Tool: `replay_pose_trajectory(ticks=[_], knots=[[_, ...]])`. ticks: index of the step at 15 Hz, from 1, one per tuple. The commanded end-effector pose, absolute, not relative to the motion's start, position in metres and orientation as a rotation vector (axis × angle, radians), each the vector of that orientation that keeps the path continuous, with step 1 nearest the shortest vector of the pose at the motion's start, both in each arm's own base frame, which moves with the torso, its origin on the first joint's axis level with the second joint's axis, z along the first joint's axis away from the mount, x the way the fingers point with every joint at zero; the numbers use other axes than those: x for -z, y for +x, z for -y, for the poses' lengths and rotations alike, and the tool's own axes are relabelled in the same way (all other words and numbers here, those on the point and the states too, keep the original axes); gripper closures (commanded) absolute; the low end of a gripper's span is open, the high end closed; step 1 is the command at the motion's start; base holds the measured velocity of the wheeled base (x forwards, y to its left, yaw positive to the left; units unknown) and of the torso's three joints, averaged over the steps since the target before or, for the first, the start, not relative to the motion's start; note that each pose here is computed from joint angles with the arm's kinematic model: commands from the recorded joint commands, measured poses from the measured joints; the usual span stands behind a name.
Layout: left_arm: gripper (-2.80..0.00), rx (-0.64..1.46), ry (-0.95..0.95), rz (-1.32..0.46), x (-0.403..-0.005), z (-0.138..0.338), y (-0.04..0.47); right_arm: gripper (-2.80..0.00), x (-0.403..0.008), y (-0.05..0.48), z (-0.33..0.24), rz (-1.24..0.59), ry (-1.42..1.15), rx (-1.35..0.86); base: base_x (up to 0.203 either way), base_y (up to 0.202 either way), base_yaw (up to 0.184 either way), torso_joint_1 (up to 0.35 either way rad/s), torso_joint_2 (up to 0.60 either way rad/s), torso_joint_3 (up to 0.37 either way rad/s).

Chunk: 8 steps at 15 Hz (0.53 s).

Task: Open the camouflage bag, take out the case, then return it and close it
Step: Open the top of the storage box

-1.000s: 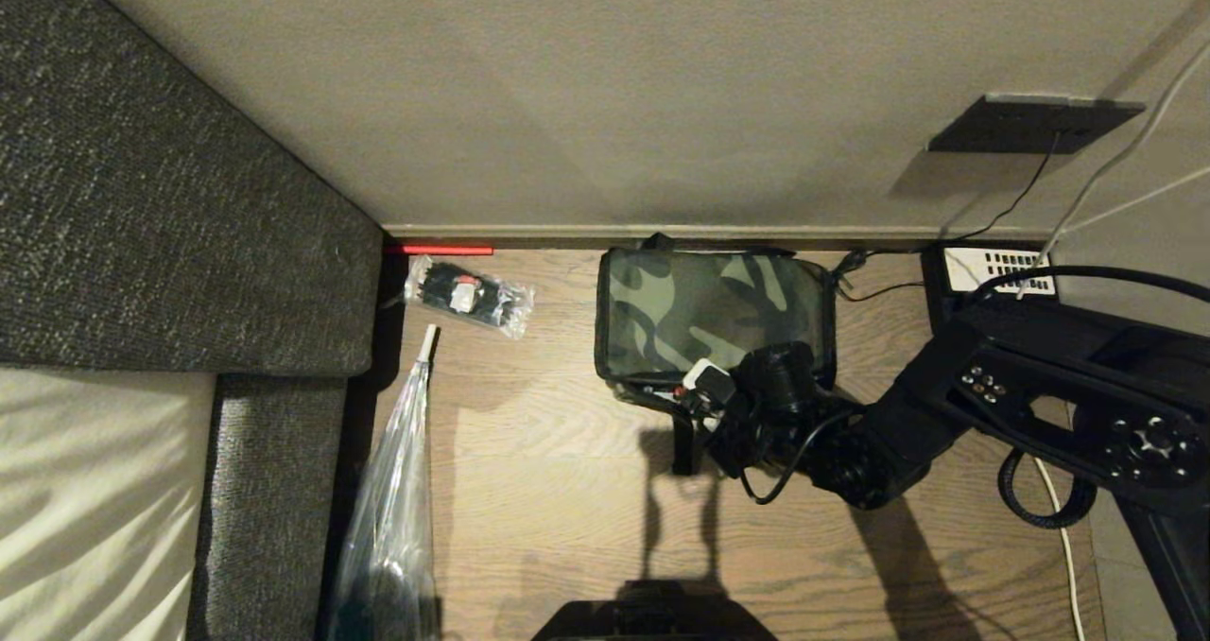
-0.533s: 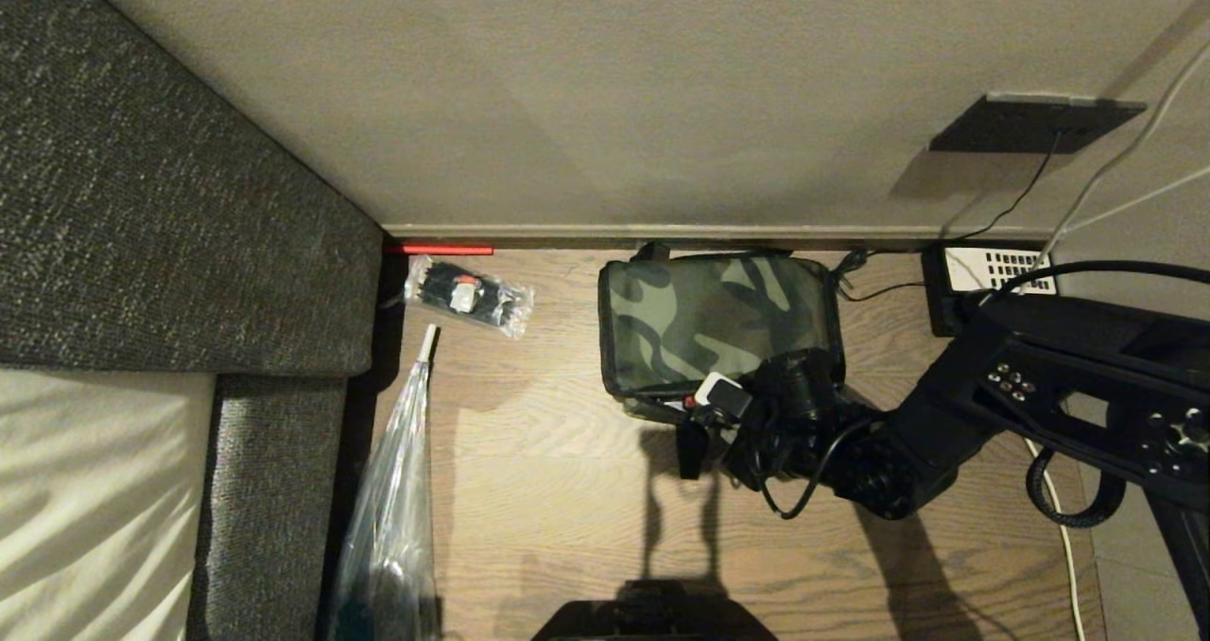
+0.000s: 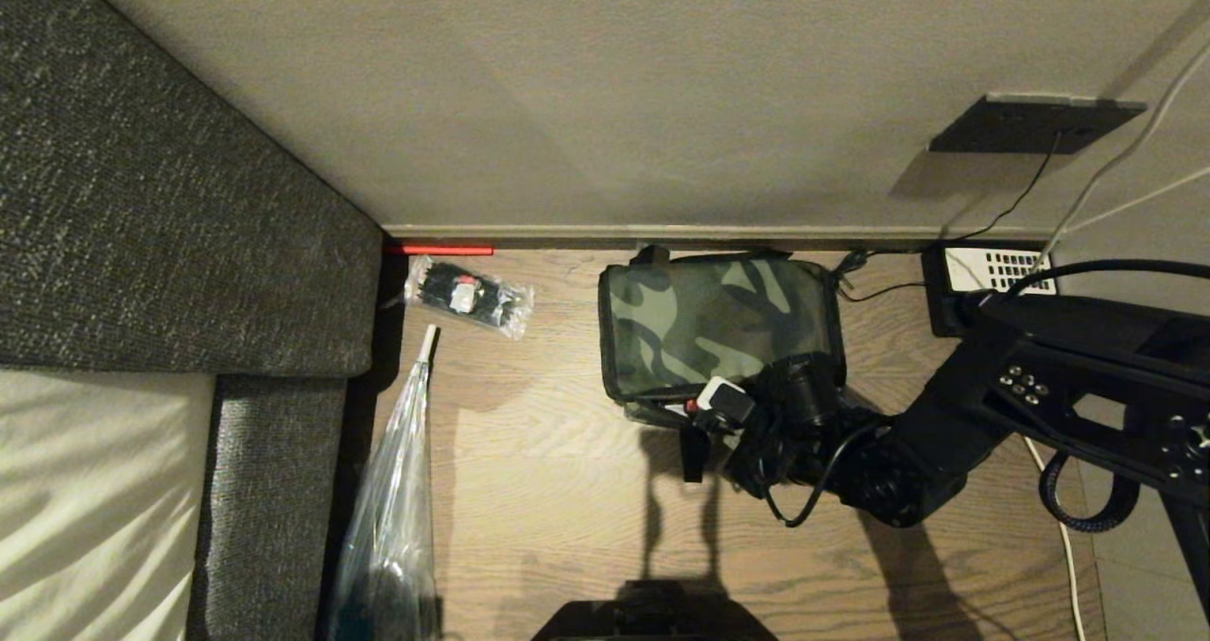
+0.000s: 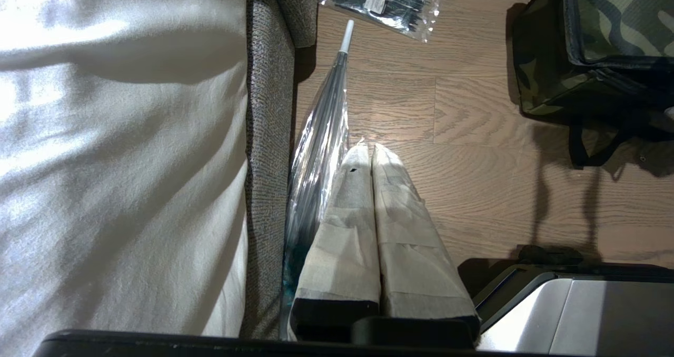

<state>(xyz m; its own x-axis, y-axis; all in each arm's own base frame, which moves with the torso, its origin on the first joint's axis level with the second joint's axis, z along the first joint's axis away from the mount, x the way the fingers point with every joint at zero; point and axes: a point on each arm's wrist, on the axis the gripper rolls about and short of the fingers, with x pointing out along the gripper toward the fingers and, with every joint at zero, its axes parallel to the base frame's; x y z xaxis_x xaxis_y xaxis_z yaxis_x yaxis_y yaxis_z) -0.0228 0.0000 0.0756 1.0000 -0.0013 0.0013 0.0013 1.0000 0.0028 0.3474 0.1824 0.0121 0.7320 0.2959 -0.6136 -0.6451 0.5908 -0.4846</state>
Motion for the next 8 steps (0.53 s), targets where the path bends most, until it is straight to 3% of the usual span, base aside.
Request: replay_pose_trajectory(ticks=[1, 8], knots=[[0.00, 0.002, 0.003, 0.002, -0.0756, 0.0000, -0.0228, 0.00, -0.0111, 0.3423, -0.1888, -0.509, -0.752, -0.592, 0.000, 0.000, 0.000, 0.000, 0.00, 0.000], [0.00, 0.002, 0.003, 0.002, -0.0756, 0.0000, -0.0228, 0.00, -0.0091, 0.3362, -0.1918, -0.533, -0.753, -0.610, 0.000, 0.000, 0.000, 0.000, 0.00, 0.000]])
